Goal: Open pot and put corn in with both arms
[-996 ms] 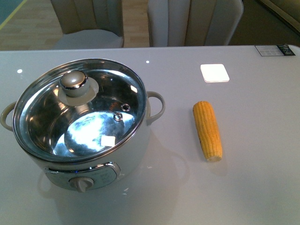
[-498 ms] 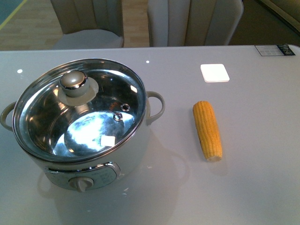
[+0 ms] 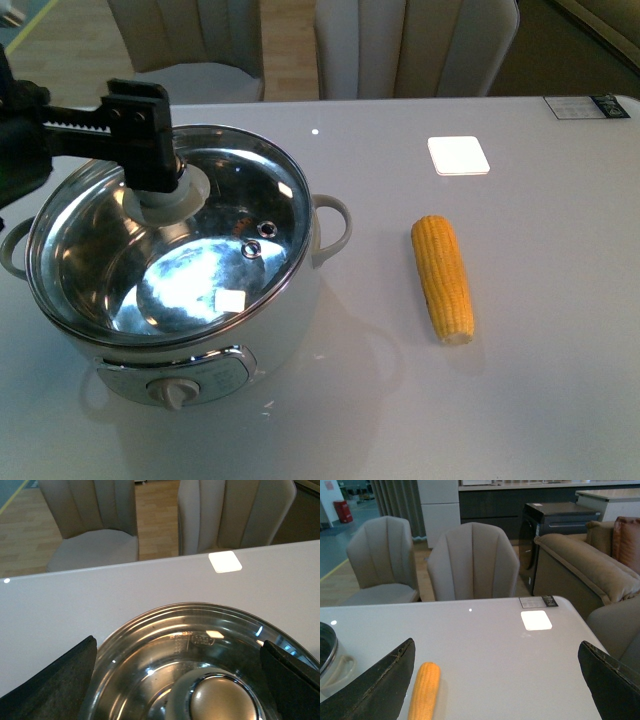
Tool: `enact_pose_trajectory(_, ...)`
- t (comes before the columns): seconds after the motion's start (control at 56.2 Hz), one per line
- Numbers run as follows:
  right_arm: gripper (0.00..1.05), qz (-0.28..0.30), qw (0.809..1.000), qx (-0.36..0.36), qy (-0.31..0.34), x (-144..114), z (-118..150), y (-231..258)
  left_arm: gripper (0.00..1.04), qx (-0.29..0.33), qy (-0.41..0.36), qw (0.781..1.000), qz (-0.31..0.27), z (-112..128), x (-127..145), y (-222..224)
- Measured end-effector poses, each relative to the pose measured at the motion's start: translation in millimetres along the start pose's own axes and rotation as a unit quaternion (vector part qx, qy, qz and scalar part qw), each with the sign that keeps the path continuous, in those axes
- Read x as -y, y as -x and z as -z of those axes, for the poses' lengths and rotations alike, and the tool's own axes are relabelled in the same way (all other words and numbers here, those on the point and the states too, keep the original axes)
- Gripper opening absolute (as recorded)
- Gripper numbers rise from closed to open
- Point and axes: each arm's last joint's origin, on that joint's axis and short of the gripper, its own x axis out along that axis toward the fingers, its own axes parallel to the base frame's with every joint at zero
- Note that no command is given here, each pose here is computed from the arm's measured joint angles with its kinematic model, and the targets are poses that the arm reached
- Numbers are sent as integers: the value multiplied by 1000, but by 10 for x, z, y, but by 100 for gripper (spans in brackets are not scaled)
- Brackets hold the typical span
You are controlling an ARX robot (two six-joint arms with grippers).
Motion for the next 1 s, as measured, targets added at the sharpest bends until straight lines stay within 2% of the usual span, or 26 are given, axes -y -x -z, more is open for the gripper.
enact_pose_trajectory(0.551, 96, 0, 1000, 0, 0, 0, 0, 0, 98, -41, -23, 999, 10, 428, 312, -184)
enact_pose_trajectory(0.907, 96, 0, 1000, 0, 0, 0, 0, 0, 98, -33, -11, 999, -7, 426, 350, -257)
enact_pose_trajectory(0.996, 96, 0, 1000, 0, 0, 0, 0, 0, 93, -34, -5, 999, -13, 429, 350, -257)
